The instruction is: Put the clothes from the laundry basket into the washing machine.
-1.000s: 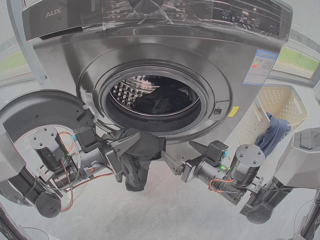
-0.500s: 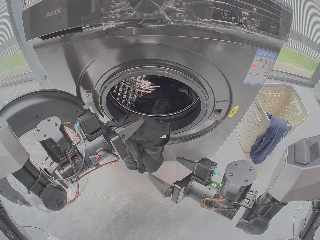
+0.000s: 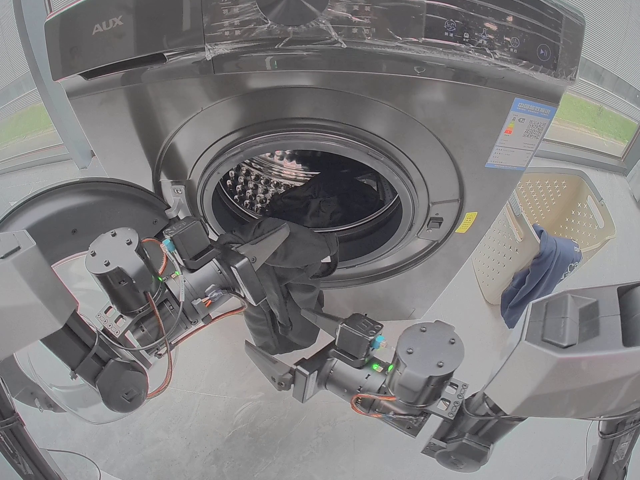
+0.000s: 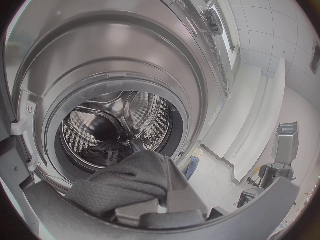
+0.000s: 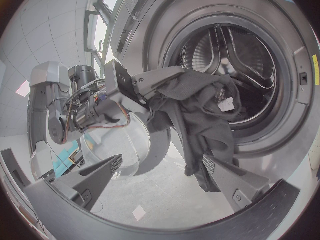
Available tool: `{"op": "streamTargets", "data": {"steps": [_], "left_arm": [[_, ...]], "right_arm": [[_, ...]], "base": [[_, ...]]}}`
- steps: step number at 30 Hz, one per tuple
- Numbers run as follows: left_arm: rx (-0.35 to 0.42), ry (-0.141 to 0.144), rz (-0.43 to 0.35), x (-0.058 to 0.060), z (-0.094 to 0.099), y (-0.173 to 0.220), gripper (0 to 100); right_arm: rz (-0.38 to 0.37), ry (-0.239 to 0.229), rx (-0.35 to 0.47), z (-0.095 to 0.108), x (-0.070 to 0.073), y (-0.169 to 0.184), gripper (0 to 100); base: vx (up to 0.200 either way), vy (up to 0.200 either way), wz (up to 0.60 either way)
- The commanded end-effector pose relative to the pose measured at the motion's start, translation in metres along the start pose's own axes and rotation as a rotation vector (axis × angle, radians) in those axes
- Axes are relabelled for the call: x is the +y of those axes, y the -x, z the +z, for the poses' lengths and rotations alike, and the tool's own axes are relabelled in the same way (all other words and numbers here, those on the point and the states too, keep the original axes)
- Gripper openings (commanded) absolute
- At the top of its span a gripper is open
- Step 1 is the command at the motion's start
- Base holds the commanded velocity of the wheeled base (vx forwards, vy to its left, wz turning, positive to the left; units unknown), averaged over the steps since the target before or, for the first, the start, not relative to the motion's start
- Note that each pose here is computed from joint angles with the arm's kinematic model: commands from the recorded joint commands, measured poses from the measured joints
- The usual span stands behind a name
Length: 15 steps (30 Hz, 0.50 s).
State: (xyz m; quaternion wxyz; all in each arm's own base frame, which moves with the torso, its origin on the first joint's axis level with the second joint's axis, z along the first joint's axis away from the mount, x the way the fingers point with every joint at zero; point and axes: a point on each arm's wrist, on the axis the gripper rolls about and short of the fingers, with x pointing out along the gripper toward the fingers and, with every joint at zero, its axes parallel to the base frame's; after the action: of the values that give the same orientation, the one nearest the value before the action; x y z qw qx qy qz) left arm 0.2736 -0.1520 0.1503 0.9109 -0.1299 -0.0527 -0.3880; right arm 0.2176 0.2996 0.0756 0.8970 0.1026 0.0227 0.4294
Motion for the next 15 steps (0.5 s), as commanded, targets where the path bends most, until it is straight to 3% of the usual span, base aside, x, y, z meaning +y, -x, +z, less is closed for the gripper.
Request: {"op": "streamTargets", "data": {"steps": [1, 15], "left_arm": [[0.004, 0.002, 0.003, 0.001, -0.002, -0.002, 0], [-0.006, 0.000, 0.003, 0.000, 0.001, -0.001, 0]], "right_arm": [[-0.002, 0.012, -0.012, -0.018, -0.007, -0.025, 100], [-0.026, 0.043, -0.089, -0.015, -0.021, -0.050, 100]], "base": [[0.000, 0.000, 0.00], [0.000, 0.000, 0.00]]}}
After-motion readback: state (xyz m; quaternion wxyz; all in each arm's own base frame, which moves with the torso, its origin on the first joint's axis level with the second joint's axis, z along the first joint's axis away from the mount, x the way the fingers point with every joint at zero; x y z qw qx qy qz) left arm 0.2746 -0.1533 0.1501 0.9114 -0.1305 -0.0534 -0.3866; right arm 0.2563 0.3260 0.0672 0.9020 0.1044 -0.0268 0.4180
